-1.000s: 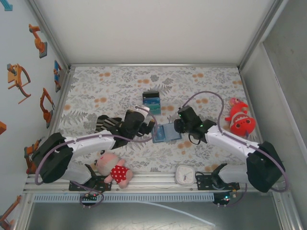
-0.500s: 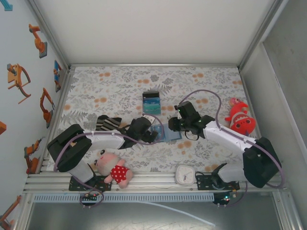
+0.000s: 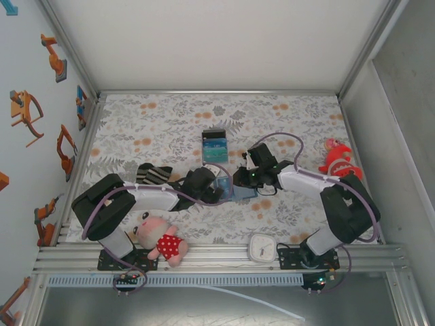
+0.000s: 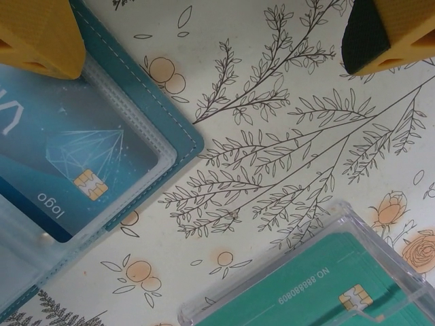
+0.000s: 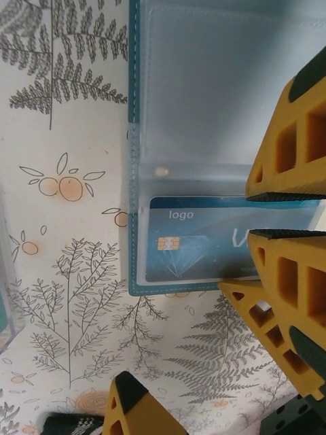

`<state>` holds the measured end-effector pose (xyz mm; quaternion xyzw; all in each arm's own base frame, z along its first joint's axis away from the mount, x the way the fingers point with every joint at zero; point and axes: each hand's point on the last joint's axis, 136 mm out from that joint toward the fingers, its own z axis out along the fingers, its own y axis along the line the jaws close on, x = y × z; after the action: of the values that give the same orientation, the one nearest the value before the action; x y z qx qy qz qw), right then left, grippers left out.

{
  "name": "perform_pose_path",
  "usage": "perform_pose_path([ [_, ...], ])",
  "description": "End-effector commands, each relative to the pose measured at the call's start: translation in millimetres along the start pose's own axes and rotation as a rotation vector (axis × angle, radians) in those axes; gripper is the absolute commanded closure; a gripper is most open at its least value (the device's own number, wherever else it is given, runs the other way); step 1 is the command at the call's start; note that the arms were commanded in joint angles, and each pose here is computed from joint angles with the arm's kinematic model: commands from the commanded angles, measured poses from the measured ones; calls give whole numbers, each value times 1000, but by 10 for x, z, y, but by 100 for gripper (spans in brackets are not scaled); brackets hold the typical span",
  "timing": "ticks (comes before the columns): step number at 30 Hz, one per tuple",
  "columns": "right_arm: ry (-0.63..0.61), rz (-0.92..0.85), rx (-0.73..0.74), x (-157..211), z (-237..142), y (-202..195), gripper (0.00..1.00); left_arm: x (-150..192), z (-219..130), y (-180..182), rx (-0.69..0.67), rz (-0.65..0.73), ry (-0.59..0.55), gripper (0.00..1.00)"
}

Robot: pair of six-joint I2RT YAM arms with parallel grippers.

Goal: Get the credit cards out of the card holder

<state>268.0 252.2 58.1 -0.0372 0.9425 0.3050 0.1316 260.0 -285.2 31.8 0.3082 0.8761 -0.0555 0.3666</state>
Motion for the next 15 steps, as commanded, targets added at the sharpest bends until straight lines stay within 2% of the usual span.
perform_pose_path([
  [1, 10, 47, -71, -22, 59, 46, 82, 50, 23, -38, 4, 4, 31, 3],
  [7, 36, 91, -117, 7, 165, 1, 81, 79, 20, -28, -6, 18, 50, 3],
  [15, 65, 109, -107, 67, 270, -89, 83, 92, 29, -27, -13, 30, 62, 3],
])
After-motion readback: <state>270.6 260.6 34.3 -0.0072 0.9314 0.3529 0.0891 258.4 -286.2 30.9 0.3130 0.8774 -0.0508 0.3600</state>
